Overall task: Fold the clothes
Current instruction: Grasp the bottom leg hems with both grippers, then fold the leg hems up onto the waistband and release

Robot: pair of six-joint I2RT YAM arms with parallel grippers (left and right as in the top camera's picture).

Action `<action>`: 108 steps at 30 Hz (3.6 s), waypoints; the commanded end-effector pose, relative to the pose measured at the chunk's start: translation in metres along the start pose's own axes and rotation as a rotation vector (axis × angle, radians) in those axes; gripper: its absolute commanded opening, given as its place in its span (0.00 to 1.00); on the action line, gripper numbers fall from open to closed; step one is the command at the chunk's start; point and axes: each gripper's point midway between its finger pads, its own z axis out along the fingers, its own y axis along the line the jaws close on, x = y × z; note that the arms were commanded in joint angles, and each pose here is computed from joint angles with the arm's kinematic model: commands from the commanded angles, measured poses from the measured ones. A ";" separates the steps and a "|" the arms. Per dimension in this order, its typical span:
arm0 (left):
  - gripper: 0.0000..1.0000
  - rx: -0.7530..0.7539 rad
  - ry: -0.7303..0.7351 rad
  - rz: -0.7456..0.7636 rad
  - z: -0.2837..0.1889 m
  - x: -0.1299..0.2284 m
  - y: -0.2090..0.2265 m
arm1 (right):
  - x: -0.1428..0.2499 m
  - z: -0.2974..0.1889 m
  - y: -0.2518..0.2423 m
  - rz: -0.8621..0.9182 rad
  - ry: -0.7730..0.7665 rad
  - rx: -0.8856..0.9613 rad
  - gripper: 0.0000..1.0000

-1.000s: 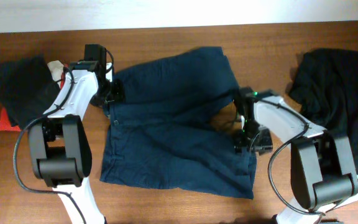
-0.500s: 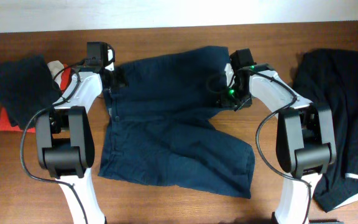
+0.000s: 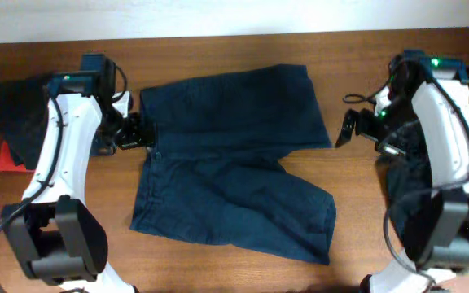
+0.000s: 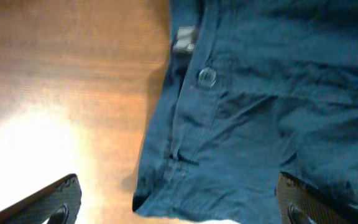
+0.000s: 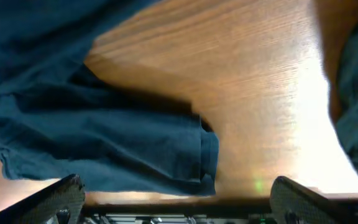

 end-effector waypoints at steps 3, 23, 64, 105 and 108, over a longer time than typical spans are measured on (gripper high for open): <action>0.99 0.079 -0.068 -0.104 -0.001 0.058 -0.003 | 0.098 0.030 -0.014 0.151 -0.073 -0.145 0.99; 0.01 0.105 -0.190 -0.714 0.132 0.154 0.027 | 0.172 0.108 -0.039 0.349 0.046 -0.204 0.99; 0.00 0.062 -0.213 -0.233 -0.034 0.118 0.009 | 0.085 0.008 -0.019 0.115 -0.316 0.111 0.04; 0.99 0.160 -0.068 -0.323 0.082 -0.023 0.027 | -0.088 0.158 -0.003 -0.227 -0.211 0.432 0.30; 0.99 0.227 -0.072 -0.178 0.080 -0.023 0.014 | -0.086 0.147 -0.038 -0.086 -0.187 0.484 0.27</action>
